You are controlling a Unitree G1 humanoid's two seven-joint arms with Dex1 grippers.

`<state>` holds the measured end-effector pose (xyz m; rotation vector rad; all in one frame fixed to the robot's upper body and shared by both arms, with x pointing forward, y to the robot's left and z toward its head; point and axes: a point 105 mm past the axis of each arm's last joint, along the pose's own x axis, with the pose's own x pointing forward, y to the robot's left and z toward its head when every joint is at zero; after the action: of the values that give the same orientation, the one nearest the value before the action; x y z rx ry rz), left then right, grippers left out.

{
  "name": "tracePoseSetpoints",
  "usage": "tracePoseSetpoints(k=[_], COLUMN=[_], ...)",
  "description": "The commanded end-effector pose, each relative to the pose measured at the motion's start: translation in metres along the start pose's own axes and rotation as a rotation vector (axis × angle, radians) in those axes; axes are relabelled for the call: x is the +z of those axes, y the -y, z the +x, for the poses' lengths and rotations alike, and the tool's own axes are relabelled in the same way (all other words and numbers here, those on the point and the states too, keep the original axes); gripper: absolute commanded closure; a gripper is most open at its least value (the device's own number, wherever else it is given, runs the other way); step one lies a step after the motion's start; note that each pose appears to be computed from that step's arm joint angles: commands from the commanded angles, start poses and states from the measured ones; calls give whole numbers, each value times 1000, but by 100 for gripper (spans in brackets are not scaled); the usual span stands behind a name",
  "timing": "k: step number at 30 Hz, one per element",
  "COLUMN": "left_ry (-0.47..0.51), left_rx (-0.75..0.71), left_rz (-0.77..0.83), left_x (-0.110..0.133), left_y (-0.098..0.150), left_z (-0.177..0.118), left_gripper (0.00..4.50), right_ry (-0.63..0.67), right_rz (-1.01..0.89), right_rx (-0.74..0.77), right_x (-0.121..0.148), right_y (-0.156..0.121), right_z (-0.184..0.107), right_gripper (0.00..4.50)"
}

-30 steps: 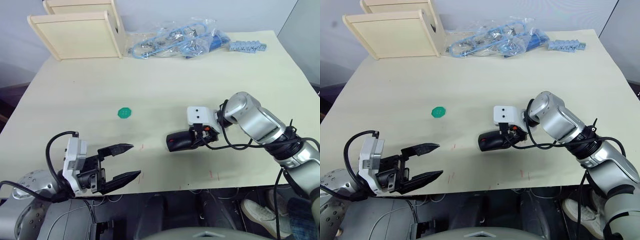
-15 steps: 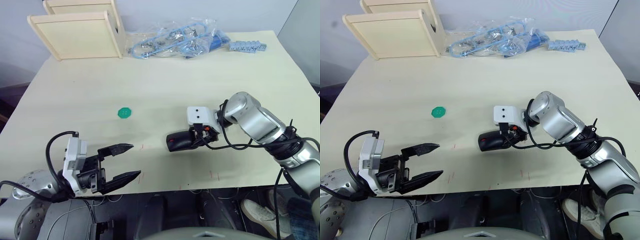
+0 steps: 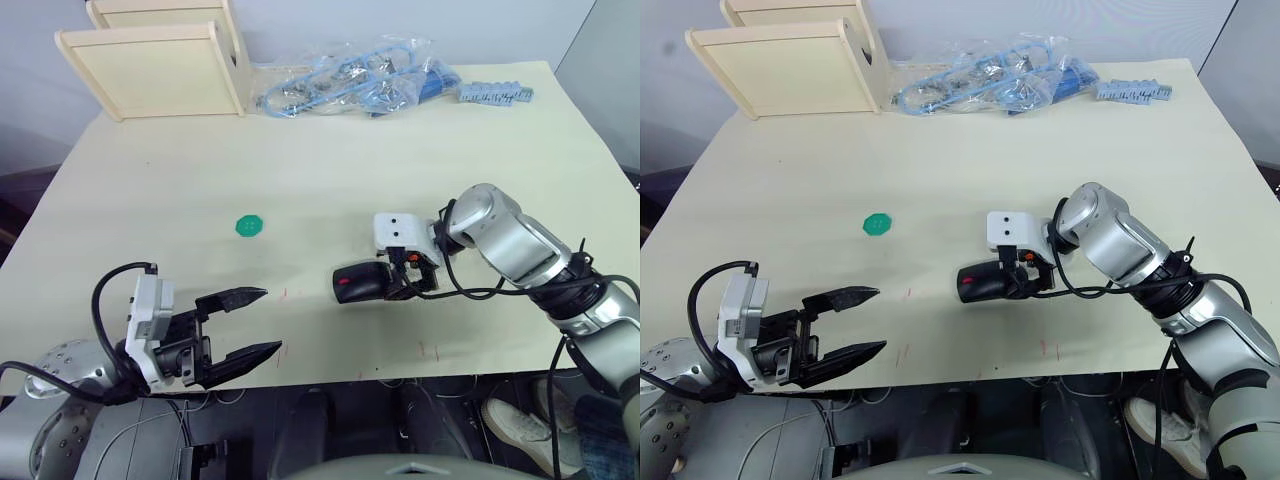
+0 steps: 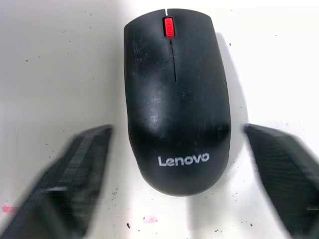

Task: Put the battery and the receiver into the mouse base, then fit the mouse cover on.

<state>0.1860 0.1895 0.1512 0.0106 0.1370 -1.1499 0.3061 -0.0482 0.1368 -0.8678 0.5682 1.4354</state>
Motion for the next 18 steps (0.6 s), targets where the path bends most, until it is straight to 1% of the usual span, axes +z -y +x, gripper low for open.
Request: tracePoseSetpoints(k=[1,7,11,14,15,16,18], left_ry=[7,7,7,6,6,6,5], left_rx=[-15,-13,-5,1,3,4,5], left_rz=[23,24,22,21,20,20,19], left_x=[4,4,4,3,3,3,2], left_y=[3,3,3,3,3,3,3], left_z=[1,1,-1,-1,-1,-1,-1], left_gripper=[0,0,0,0,0,0,0], right_ry=[25,48,269,348,366,382,392], right_rz=[-46,-84,-159,-133,-111,-90,-79], right_rx=[-25,-42,-55,-59,-39,-30,-23], right_x=[11,17,51,64,66,69,70], right_y=[4,4,1,-2,-6,-8,-13], right_z=[-9,-15,-28,-23,-19,-16,-6], right_gripper=[3,3,3,3,3,26,88])
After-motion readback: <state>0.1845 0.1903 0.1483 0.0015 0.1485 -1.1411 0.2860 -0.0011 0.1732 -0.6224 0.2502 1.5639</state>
